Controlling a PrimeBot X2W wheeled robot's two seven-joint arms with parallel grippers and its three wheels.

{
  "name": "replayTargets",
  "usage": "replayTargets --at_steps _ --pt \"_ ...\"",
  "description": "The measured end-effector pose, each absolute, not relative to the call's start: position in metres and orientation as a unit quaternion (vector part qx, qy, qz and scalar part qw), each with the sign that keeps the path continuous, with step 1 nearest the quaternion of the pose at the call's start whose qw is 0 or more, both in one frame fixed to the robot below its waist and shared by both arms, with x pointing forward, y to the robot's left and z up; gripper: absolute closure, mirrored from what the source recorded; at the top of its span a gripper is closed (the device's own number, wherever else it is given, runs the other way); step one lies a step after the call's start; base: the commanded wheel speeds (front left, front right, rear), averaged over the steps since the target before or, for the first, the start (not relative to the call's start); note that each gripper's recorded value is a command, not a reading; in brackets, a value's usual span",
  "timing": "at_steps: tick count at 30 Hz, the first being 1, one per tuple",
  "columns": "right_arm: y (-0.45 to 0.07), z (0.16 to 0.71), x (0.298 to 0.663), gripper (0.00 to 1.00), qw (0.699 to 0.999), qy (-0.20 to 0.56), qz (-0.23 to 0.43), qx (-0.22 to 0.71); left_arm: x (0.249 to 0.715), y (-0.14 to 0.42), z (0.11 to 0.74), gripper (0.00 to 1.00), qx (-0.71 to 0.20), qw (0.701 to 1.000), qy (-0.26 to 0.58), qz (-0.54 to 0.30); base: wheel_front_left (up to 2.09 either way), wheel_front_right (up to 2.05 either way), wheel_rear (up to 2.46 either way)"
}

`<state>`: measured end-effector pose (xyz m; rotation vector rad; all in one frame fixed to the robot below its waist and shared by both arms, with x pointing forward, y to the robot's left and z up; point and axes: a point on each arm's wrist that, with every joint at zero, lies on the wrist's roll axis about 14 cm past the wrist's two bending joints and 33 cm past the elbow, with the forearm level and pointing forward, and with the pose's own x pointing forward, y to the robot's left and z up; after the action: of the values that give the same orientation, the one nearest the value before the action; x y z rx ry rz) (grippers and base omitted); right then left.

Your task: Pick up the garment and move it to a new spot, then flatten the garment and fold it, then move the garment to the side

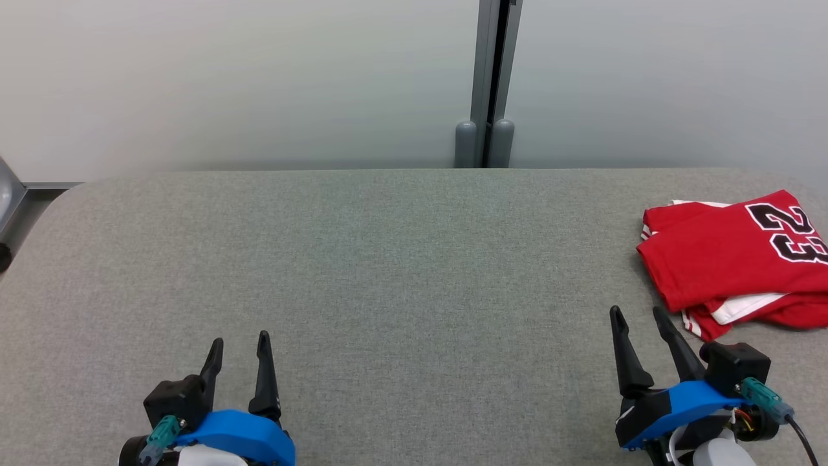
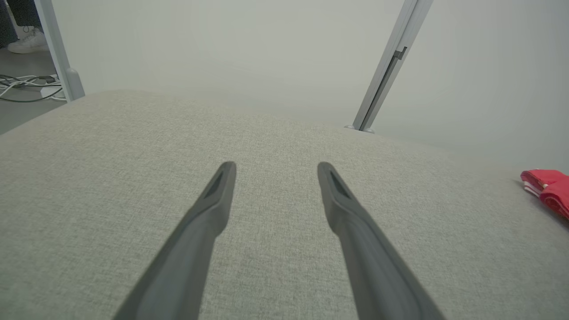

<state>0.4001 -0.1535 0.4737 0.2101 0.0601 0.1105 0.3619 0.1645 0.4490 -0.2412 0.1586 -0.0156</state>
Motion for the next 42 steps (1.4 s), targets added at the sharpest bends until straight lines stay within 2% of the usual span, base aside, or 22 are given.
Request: replayTargets --at_steps 20,21,27,42 --pt "-0.155 0.474 0.399 0.00 0.993 0.027 0.054 0.102 0.365 0.161 0.453 0.00 -0.108 0.991 0.073 -0.018 0.00 0.00 0.00" --pt "-0.155 0.471 0.398 1.00 0.993 0.032 0.053 0.102 0.364 0.161 0.450 1.00 -0.109 0.991 0.077 -0.016 0.00 0.00 0.00" --pt "-0.157 0.447 0.386 1.00 0.989 0.074 0.042 0.119 0.346 0.160 0.424 1.00 -0.129 0.984 0.122 -0.003 0.00 0.00 0.00" --pt "-0.169 0.455 0.388 1.00 0.966 0.069 0.004 0.248 0.353 0.169 0.428 1.00 -0.257 0.957 0.134 0.030 0.00 0.00 0.00"
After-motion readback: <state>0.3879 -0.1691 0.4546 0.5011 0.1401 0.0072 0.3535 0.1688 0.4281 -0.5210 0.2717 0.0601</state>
